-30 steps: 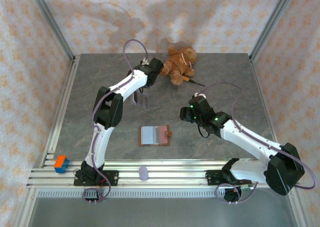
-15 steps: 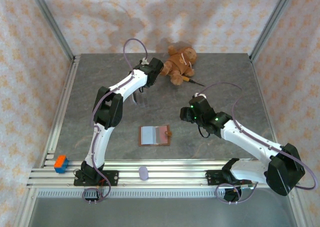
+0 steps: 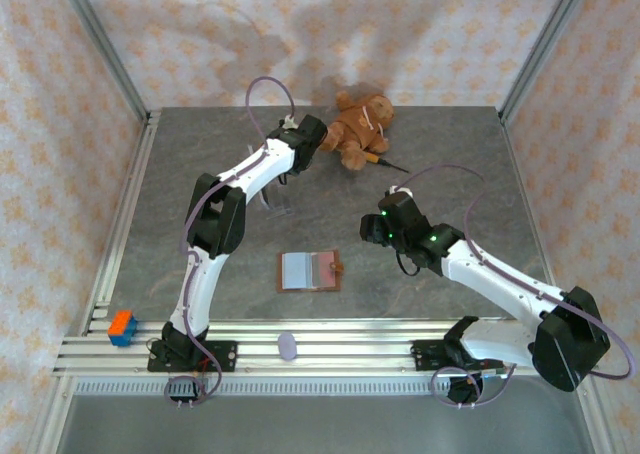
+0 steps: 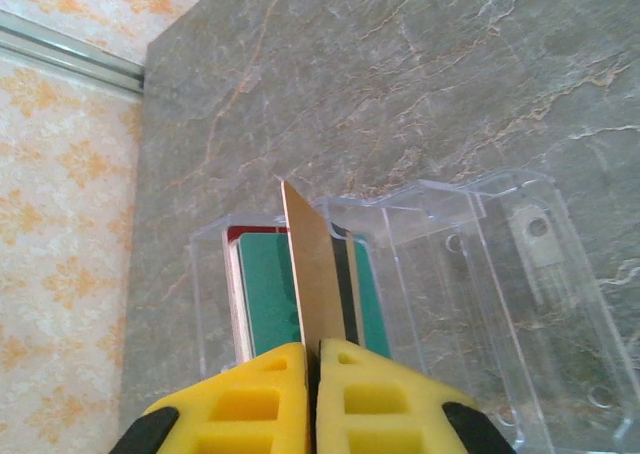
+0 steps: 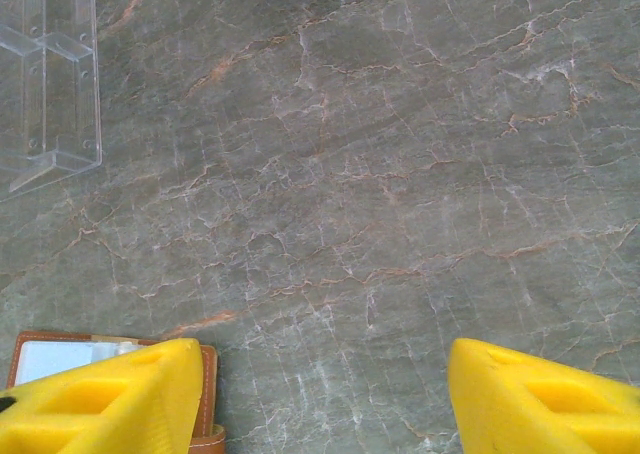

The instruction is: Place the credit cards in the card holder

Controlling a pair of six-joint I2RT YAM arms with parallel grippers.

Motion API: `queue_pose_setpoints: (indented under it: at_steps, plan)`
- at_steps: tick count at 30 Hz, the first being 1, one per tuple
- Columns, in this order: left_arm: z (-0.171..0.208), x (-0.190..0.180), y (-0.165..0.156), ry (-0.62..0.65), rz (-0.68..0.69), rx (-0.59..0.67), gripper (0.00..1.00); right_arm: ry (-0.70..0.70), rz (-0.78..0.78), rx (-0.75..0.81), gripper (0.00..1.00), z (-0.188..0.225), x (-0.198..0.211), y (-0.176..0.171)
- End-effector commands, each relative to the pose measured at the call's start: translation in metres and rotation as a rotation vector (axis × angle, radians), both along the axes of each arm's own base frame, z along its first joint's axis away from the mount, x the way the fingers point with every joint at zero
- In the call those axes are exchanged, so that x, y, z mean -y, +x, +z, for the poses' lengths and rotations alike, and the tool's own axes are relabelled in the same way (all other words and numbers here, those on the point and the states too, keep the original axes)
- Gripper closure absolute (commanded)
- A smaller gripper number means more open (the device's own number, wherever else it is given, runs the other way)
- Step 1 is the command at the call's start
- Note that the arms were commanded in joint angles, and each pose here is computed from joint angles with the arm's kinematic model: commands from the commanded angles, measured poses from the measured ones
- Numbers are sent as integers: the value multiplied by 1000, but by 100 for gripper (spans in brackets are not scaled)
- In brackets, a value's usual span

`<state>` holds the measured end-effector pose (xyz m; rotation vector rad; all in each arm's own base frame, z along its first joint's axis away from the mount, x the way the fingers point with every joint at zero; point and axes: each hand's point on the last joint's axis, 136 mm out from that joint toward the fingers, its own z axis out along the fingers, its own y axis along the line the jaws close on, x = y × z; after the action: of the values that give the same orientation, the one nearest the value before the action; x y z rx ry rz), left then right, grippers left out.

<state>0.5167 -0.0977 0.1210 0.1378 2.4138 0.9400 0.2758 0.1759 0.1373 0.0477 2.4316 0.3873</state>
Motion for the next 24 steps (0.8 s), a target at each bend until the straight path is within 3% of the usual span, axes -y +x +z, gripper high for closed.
queue_pose_setpoints:
  at_steps: [1,7,14,18,20,24]
  plan:
    - [30,7,-5,-130,21,53,93,-10,-32,7,34,4,7,2]
    - [57,32,-18,-406,28,103,94,-3,7,-11,31,8,-3,4]
    - [107,64,-50,-760,-60,175,96,36,30,-15,30,18,-16,9]
    - [107,97,-82,-1040,-145,117,97,91,86,-37,30,23,-28,3]
    - [104,116,-105,-1200,-196,67,99,125,194,-98,30,20,-44,-10]
    - [89,124,-150,-1369,-196,-7,100,148,292,-243,30,17,-57,-37]
